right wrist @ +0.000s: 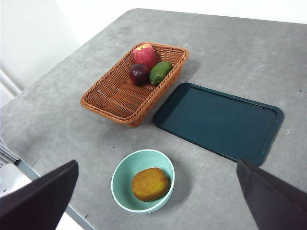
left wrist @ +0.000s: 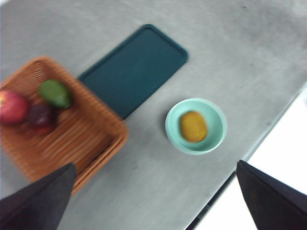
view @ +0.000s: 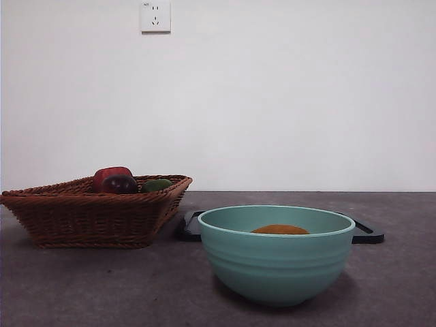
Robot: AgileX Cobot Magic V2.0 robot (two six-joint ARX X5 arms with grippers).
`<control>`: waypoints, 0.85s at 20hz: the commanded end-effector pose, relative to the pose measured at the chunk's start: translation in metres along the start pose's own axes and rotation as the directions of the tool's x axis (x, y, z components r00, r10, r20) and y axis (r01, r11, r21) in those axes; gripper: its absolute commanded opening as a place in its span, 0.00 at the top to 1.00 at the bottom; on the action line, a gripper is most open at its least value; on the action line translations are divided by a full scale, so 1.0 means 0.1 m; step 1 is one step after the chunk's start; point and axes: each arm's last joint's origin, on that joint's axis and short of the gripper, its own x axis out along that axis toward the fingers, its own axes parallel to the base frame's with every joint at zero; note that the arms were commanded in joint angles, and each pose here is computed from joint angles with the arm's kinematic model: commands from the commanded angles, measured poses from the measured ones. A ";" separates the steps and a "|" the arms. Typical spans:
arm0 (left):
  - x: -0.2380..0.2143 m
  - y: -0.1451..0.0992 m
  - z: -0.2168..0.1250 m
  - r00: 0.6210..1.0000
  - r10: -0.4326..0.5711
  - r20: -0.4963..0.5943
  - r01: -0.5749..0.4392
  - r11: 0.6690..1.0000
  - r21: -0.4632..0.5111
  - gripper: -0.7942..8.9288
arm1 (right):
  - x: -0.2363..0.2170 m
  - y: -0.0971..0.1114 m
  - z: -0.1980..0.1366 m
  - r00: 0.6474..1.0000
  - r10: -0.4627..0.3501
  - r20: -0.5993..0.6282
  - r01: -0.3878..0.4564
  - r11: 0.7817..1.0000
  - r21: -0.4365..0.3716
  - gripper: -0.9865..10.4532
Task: Pick up the wifruite, put it on the bowl, pick up the plate, put it on desk
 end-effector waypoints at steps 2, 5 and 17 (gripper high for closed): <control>-0.26 0.06 -0.37 0.996 0.006 0.087 -0.006 1.000 -0.003 0.24 | -0.03 0.02 0.04 1.000 0.002 0.020 -0.002 1.000 -0.002 0.41; -0.41 0.11 -0.76 0.988 0.003 0.156 -0.001 1.000 -0.014 0.24 | -0.03 0.02 0.04 1.000 -0.005 0.021 0.005 1.000 -0.002 0.41; -0.51 0.17 -1.44 0.958 -0.002 0.286 0.012 0.999 -0.032 0.24 | -0.03 0.01 0.04 0.999 -0.034 0.017 0.033 0.997 0.076 0.41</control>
